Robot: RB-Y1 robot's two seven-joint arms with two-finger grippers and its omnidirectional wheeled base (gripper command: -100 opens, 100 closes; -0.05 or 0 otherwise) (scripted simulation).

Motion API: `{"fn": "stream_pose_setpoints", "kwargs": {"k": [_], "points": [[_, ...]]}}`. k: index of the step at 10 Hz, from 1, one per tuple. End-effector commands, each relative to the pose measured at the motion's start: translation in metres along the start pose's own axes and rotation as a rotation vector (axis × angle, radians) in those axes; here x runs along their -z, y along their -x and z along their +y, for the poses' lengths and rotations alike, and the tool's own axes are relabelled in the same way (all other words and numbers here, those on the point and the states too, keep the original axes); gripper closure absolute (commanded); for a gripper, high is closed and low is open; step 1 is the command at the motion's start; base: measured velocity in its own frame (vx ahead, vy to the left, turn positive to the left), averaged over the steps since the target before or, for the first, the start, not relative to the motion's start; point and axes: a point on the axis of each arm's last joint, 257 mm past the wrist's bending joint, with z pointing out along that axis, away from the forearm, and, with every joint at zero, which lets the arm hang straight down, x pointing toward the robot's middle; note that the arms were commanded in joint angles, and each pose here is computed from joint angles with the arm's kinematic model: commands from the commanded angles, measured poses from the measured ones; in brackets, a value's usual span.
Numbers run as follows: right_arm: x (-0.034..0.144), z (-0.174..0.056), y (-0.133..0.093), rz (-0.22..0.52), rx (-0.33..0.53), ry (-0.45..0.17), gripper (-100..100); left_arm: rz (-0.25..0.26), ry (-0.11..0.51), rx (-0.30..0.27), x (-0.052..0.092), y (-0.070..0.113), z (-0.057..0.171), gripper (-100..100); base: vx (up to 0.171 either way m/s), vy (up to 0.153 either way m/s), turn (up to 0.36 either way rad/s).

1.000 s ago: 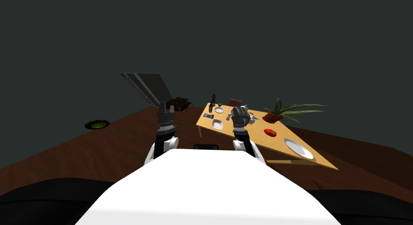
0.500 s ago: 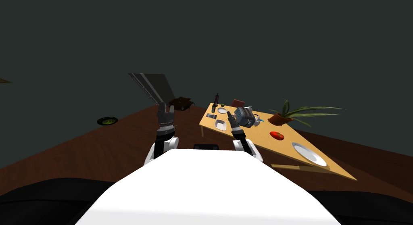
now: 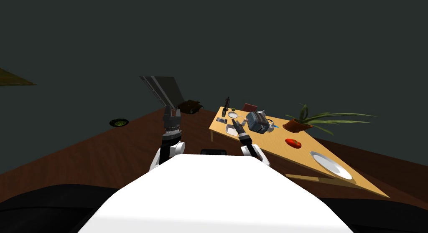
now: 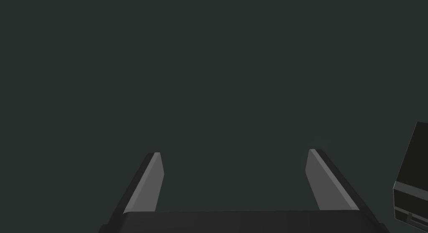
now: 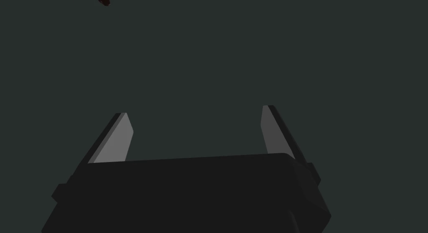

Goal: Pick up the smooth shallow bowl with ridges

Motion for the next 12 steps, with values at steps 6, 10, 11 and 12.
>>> {"fn": "stream_pose_setpoints", "kwargs": {"k": [6,10,11,12], "points": [[0.02,-0.077,-0.064,0.212,0.293,-0.122,-100,0.0,0.0,0.0,0.0,0.0,0.0,0,0.002,0.082,0.083],[0.04,-0.12,-0.09,0.329,0.446,-0.176,-100,0.0,0.0,0.0,0.0,0.0,0.0,0,0.007,0.067,0.062],[0.041,-0.122,-0.092,0.333,0.446,-0.18,-100,0.0,0.0,0.0,0.0,0.0,0.0,0,0.002,0.053,0.039],[0.051,-0.142,-0.101,0.389,0.52,-0.2,-100,0.0,0.0,0.0,0.0,0.0,0.0,0,0.006,0.052,0.076]]}}
